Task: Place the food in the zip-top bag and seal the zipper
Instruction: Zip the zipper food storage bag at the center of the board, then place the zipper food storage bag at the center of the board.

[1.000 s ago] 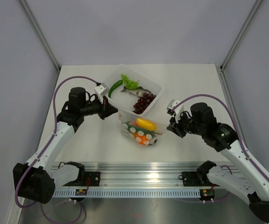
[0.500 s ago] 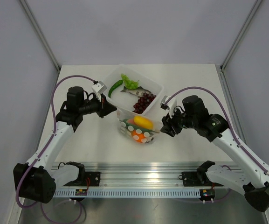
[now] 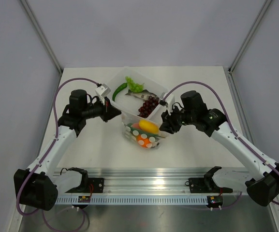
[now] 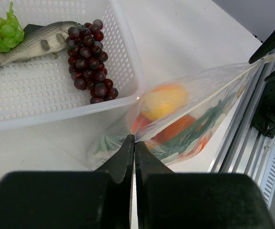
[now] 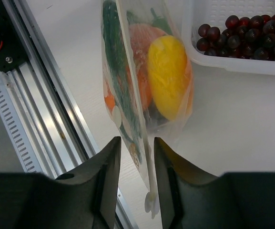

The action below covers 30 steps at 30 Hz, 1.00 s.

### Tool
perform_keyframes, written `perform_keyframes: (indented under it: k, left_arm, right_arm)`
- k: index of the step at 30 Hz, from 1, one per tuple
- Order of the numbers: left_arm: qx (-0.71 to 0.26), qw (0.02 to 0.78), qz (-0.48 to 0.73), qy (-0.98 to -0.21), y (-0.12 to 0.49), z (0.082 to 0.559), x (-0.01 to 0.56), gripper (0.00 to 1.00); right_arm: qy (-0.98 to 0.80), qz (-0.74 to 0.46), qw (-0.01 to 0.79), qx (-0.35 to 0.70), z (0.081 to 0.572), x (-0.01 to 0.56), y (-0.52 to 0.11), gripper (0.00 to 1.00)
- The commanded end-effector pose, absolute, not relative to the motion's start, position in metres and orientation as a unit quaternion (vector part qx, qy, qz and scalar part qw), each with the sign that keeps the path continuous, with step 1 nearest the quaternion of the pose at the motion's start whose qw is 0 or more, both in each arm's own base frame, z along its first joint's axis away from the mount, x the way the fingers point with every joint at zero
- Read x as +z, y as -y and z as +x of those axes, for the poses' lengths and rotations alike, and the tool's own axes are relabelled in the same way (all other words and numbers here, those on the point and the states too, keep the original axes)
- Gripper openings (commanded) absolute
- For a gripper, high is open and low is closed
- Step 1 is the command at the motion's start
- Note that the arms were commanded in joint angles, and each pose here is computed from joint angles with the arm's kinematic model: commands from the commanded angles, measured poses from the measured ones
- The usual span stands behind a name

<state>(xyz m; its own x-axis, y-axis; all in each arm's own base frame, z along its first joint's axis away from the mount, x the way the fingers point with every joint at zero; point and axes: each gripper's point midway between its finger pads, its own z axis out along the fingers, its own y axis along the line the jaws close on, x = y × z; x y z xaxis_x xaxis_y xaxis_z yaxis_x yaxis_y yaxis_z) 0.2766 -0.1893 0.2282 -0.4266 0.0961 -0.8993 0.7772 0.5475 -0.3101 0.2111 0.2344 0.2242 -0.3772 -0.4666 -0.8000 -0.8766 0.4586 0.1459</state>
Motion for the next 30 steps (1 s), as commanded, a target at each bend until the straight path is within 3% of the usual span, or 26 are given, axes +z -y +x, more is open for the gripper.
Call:
perform_keyframes:
  k: [1, 6, 9, 15, 20, 23, 29, 30]
  left_arm:
    - [-0.386, 0.484, 0.3, -0.726, 0.195, 0.284, 0.256, 0.0]
    - [-0.4, 0.477, 0.293, -0.726, 0.199, 0.282, 0.258, 0.0]
    - [-0.424, 0.466, 0.292, -0.719, 0.207, 0.278, 0.263, 0.0]
    - [-0.458, 0.447, 0.348, -0.686, 0.259, 0.247, 0.282, 0.0]
    - [-0.496, 0.435, 0.393, -0.64, 0.316, 0.222, 0.311, 0.0]
    - [-0.508, 0.423, 0.405, -0.632, 0.345, 0.226, 0.313, 0.0]
    - [-0.505, 0.433, 0.393, -0.635, 0.404, 0.286, 0.323, 0.0]
    - [-0.505, 0.455, 0.39, -0.621, 0.412, 0.297, 0.347, 0.0]
  right_arm:
    - [-0.767, -0.423, 0.375, 0.304, 0.221, 0.232, -0.247, 0.39]
    - [-0.791, -0.385, 0.39, 0.273, 0.24, 0.227, -0.243, 0.01]
    - [-0.807, -0.355, 0.42, 0.217, 0.254, 0.23, -0.223, 0.0]
    - [-0.785, -0.247, 0.556, 0.116, 0.261, 0.281, -0.16, 0.0]
    - [-0.797, -0.2, 0.569, 0.024, 0.251, 0.299, -0.108, 0.0]
    - [-0.797, -0.16, 0.582, -0.022, 0.246, 0.313, -0.08, 0.0]
    - [-0.776, -0.065, 0.617, -0.109, 0.244, 0.34, -0.033, 0.0]
    - [-0.774, -0.057, 0.62, -0.113, 0.244, 0.342, -0.03, 0.0]
